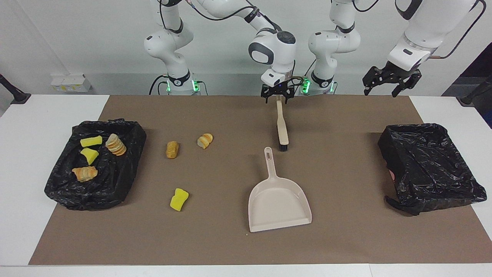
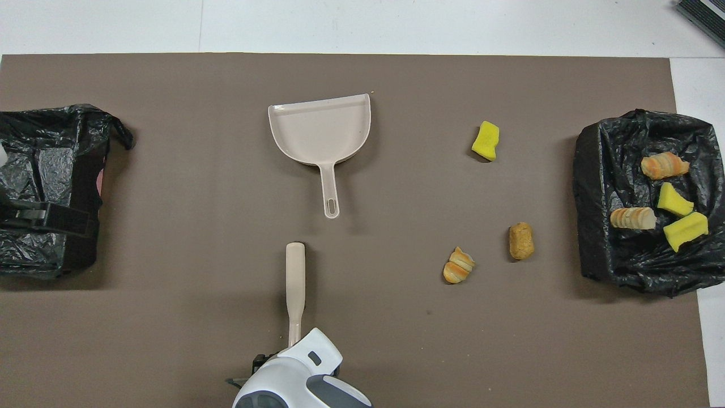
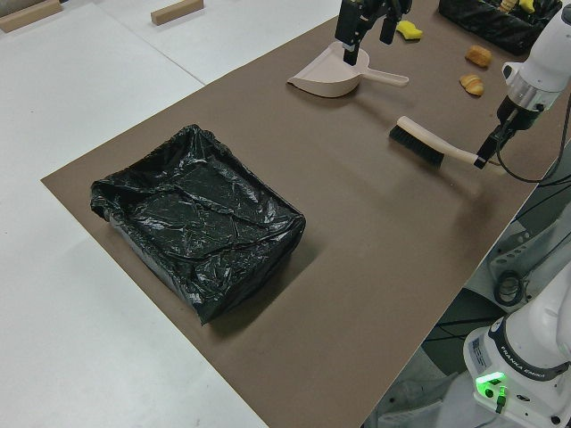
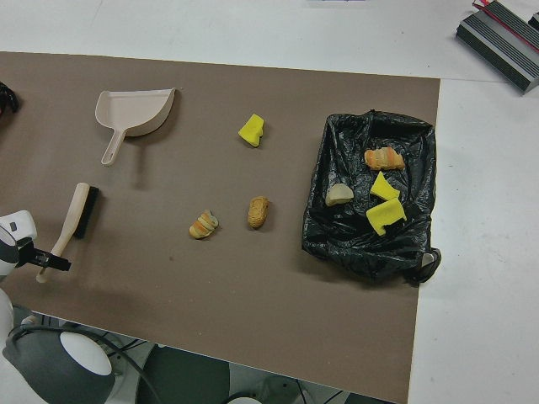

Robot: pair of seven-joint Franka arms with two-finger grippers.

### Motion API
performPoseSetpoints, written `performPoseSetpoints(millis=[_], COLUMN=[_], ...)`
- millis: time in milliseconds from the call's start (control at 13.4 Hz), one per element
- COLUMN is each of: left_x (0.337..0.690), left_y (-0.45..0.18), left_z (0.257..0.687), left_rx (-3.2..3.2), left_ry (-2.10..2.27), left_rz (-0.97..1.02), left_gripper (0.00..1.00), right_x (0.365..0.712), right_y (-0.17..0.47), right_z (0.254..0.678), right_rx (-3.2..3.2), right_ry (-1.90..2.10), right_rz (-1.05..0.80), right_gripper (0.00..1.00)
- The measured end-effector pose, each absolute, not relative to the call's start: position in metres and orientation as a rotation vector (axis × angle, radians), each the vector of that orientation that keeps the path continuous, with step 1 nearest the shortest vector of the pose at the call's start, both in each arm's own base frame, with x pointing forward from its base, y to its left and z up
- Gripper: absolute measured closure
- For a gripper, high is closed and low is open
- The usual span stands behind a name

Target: Sweep and dump trash in bin

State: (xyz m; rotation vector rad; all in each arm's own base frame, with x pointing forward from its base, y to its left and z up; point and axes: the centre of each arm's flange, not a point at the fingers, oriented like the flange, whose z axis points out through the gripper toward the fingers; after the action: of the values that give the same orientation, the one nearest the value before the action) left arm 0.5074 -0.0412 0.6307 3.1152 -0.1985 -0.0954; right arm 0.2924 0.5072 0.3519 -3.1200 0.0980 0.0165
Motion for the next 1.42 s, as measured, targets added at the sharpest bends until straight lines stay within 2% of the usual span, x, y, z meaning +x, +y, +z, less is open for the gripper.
performPoseSetpoints(millis=[150, 300, 674, 749, 899, 1048, 1198, 1273, 1423], left_x=[0.507, 0.507, 0.507, 0.508, 0.523, 0.544, 0.558, 0.564, 0.575], left_y=[-0.041, -0.041, -0.046, -0.046, -0.047, -0.052, -0.076, -0.093, -0.127], left_z=[0.631, 0.631, 0.631, 0.632, 0.639, 0.637, 0.626, 0.619, 0.602], left_rx=[3.115, 3.115, 3.116, 3.115, 3.113, 3.095, 3.076, 3.062, 3.038], left_ry=[-0.199, -0.199, -0.210, -0.212, -0.210, -0.214, -0.268, -0.299, -0.357], left_rz=[-0.095, -0.095, -0.094, -0.076, 0.101, 0.268, 0.321, 0.356, 0.383], left_gripper=[0.00, 0.00, 0.00, 0.00, 0.00, 0.00, 0.00, 0.00, 0.00], right_x=[0.293, 0.295, 0.299, 0.299, 0.300, 0.300, 0.301, 0.302, 0.305], right_y=[0.507, 0.508, 0.506, 0.507, 0.509, 0.509, 0.510, 0.510, 0.512], right_z=[0.351, 0.352, 0.348, 0.345, 0.339, 0.337, 0.338, 0.339, 0.346], right_rx=[-3.104, -3.075, -3.073, -3.072, -3.069, -3.069, -3.062, -3.060, -3.047], right_ry=[0.102, 0.096, 0.084, 0.084, 0.085, 0.085, 0.085, 0.086, 0.093], right_rz=[0.039, 0.050, 0.054, 0.058, 0.062, 0.064, 0.059, 0.057, 0.045], right_gripper=[0.07, 0.15, 0.18, 0.19, 0.21, 0.46, 0.68, 0.74, 0.74])
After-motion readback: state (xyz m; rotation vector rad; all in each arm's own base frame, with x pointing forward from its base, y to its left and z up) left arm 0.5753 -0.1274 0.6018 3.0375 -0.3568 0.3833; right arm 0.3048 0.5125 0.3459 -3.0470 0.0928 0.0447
